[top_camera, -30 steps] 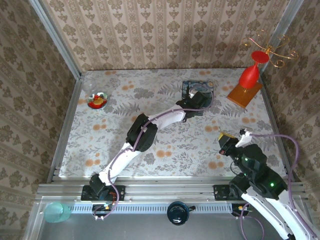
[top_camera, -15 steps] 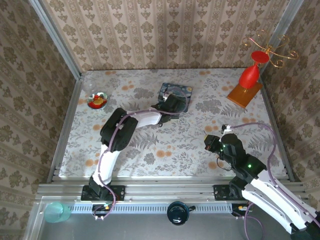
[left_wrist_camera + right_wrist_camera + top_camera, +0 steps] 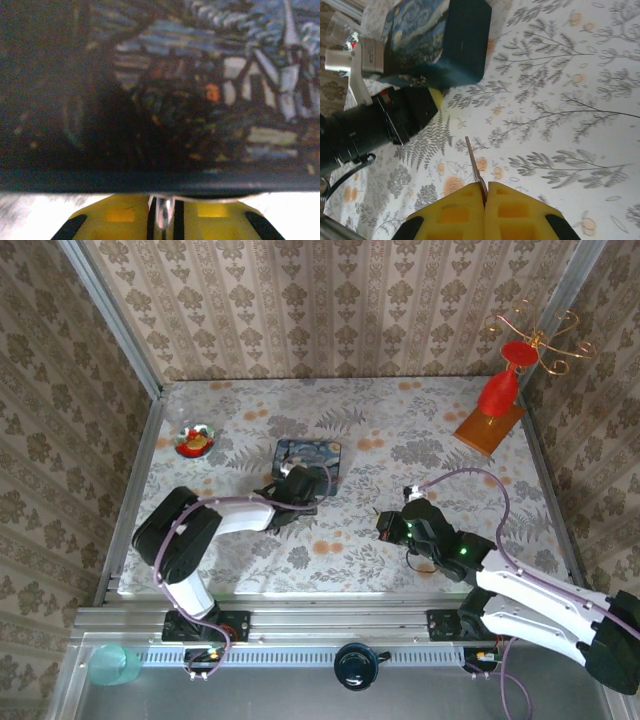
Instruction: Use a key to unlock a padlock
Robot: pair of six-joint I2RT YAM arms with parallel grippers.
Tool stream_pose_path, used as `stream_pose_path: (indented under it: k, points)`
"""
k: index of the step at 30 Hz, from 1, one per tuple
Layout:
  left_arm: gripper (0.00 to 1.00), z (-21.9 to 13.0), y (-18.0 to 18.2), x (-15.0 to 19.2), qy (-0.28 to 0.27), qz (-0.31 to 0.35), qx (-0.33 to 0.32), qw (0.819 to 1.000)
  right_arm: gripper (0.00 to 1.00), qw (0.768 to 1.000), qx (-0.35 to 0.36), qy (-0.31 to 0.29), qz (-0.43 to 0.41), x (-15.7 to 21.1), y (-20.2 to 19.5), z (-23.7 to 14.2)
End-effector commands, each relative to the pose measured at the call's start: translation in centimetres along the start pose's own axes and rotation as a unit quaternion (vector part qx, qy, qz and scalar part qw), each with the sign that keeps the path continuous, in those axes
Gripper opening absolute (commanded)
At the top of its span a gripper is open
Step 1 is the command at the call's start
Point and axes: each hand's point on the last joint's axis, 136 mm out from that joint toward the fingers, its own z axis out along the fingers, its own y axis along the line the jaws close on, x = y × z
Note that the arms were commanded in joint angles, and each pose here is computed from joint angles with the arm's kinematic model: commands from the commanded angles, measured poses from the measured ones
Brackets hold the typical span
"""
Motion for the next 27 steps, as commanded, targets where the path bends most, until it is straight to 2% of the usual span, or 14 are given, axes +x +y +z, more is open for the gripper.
stream_pose_path:
  k: [1, 8, 14, 21, 27]
  points:
    - [0.09, -1.7, 0.3, 0.9, -0.005, -0.019, 0.0, 1.0, 0.0, 1.0, -0.016, -0.023, -0.001, -1.5, 1.9, -0.1]
    - [0.11, -3.8, -5.0, 2.9, 0.002, -0.004, 0.073, 0.997, 0.0, 0.995, 0.041, -0.061, -0.067, -4.4, 0.8, -2.7]
    - [0.12, -4.4, -8.3, 3.5, -0.008, -0.012, 0.125, 0.992, 0.0, 1.0, 0.007, -0.024, 0.005, -3.3, 1.4, -1.9]
    - [0.26, -4.4, -6.6, 3.8, -0.023, -0.025, 0.11, 0.993, 0.0, 1.0, 0.003, 0.003, 0.015, -1.9, 1.1, -0.7]
    - [0.38, -4.4, -6.2, 3.8, -0.034, -0.026, 0.135, 0.99, 0.0, 1.0, 0.0, 0.014, 0.025, -1.0, 0.7, -0.7]
